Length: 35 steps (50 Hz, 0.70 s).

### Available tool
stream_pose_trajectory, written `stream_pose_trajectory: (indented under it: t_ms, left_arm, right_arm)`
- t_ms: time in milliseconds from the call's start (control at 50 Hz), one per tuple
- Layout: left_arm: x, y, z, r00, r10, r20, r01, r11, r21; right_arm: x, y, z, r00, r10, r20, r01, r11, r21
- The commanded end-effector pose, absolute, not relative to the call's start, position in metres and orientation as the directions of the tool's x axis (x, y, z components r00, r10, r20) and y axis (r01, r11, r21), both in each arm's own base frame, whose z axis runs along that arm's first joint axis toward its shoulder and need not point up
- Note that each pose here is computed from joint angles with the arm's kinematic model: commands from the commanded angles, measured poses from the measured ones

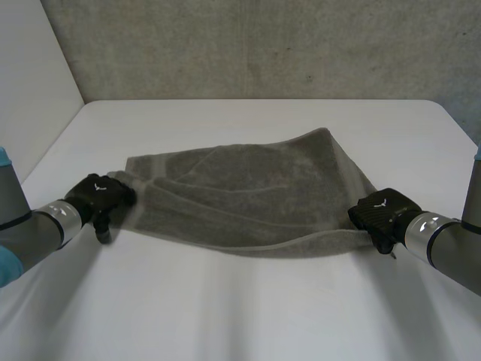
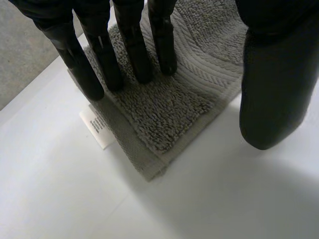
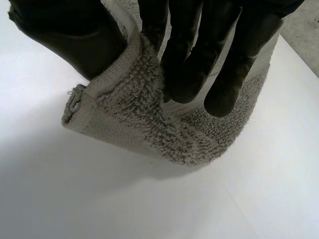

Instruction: Fold the towel.

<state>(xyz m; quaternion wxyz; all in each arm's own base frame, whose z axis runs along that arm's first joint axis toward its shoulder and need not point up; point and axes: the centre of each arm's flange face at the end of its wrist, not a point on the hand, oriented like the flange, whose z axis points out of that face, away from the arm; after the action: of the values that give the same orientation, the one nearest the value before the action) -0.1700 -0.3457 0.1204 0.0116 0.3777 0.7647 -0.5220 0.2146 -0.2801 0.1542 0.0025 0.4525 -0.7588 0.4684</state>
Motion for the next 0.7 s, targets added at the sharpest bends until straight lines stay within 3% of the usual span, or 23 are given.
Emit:
stream_pose_trajectory:
  t_ms: [20,700]
  left_arm:
    - [-0.1759,-0.3534,0.1179,-0.706,0.571,-0.419,0.592,0.151,-0.792]
    - [-0.1822,-0.3597,0.1149,-0.698,0.577,-0.424,0.593,0.134,-0.794]
  right_arm:
    - [0.2145,-0.2797,0.1525,-0.590,-0.687,0.425,-0.690,0.156,-0.707]
    - [0.2186,-0.2749,0.1458,-0.576,-0.703,0.416,-0.695,0.154,-0.702]
